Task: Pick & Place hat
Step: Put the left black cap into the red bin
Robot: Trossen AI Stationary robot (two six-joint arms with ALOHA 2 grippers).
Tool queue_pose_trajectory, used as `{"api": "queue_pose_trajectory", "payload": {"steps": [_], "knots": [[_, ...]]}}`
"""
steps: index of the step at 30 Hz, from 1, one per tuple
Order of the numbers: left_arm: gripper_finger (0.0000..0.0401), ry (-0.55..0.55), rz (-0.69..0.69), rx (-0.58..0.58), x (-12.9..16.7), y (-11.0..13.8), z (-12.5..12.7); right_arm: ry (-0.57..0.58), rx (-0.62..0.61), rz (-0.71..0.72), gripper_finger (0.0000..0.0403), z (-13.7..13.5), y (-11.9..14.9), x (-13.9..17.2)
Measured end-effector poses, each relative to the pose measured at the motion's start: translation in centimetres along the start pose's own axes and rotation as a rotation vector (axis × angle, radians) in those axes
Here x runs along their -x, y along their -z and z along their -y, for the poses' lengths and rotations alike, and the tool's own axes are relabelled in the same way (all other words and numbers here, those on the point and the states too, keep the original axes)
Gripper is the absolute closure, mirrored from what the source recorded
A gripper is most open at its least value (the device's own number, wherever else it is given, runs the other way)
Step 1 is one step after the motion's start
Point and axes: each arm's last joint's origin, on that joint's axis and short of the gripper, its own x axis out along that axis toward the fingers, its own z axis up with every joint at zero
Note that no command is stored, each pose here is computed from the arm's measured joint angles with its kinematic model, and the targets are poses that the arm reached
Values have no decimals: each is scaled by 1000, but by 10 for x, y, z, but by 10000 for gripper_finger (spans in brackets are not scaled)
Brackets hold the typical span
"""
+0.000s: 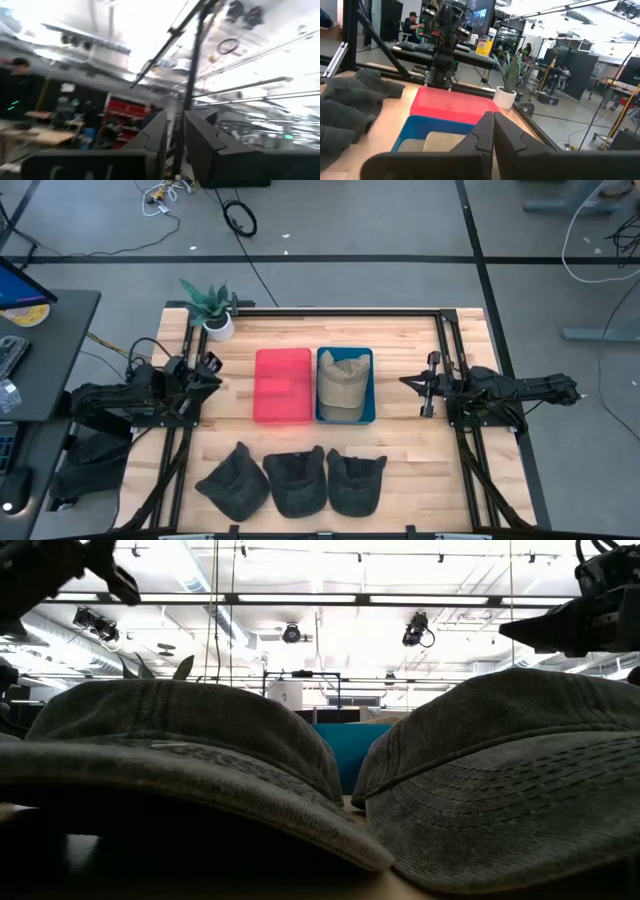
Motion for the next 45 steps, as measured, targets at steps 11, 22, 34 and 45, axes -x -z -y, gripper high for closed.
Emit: {"api": "queue_pose_trajectory", "payload": {"steps": [11, 22, 34, 45], "knots": [[334, 368, 105, -49, -1, -18, 27, -1, 1, -3, 389, 0, 0, 0], [334, 730, 125, -222, -22, -21, 57, -1, 1, -4, 389, 0, 0, 0], [334, 538, -121, -301, -89, -19, 97, -1, 1, -4, 389, 0, 0, 0], [334, -34, -669, -444, -149, -34, 152, -2, 1, -4, 389, 0, 0, 0]]}}
